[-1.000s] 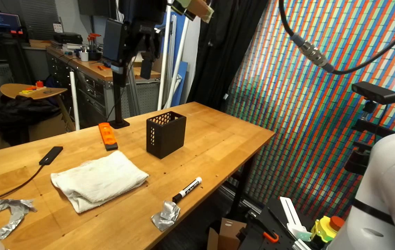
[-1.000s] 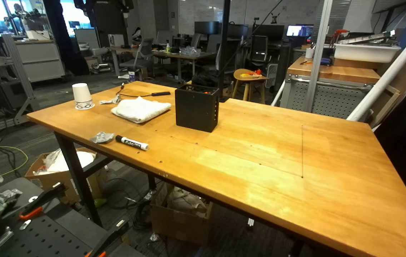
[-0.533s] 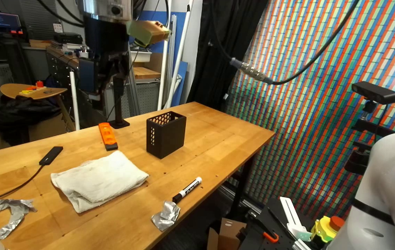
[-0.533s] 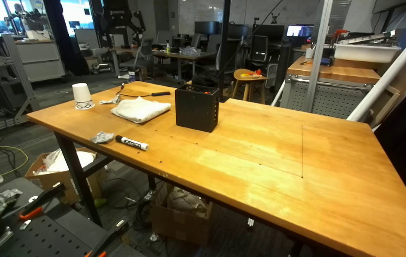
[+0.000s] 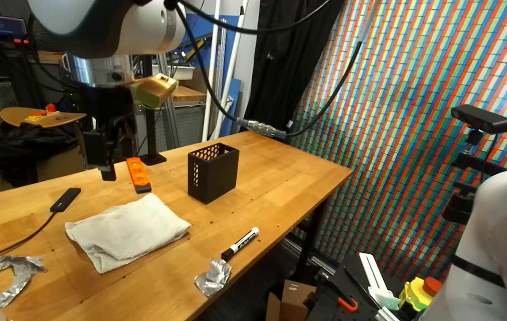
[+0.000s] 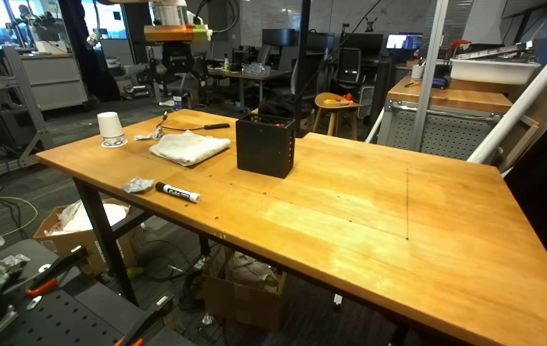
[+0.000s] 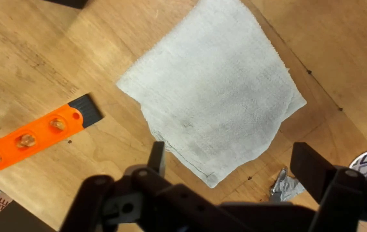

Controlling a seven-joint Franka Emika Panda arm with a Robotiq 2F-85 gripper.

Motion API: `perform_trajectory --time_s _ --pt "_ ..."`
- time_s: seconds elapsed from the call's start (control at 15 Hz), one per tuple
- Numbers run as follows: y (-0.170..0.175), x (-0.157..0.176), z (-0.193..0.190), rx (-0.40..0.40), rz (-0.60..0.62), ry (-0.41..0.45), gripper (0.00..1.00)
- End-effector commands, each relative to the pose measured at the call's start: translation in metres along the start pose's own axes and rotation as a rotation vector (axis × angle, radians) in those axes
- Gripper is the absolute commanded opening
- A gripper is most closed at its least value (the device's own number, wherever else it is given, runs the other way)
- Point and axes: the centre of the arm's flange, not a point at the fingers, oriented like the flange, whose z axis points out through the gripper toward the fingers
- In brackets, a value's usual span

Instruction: Put the white cloth in the box

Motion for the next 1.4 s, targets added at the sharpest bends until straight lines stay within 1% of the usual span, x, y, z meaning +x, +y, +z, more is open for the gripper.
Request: perform_trajectory --time_s 0.0,0.13,0.4,0.53,0.73,0.8,0.87,0.93,1.13,1.33 --pt "0.007 0.035 0.039 -0.005 -0.081 0.005 1.00" --pt "0.005 0.036 0.069 -0.001 -0.104 -0.001 1.00" --pt "0.004 0.030 0.131 0.007 -0.137 -0.031 1.00" --pt "0.006 0.026 0.156 0.011 -0.146 -0.042 1.00" --pt "0.002 0.021 0.182 0.015 -0.168 -0.069 1.00" --pt "0.000 0.019 0.184 0.021 -0.163 -0.069 0.75" --pt "-0.005 0.019 0.185 0.033 -0.162 -0.068 0.73" --pt "-0.010 0.017 0.183 0.037 -0.156 -0.070 0.67" --pt "-0.026 0.008 0.170 0.055 -0.134 -0.055 0.43" --pt "-0.030 -0.009 0.150 0.060 -0.086 -0.037 0.20"
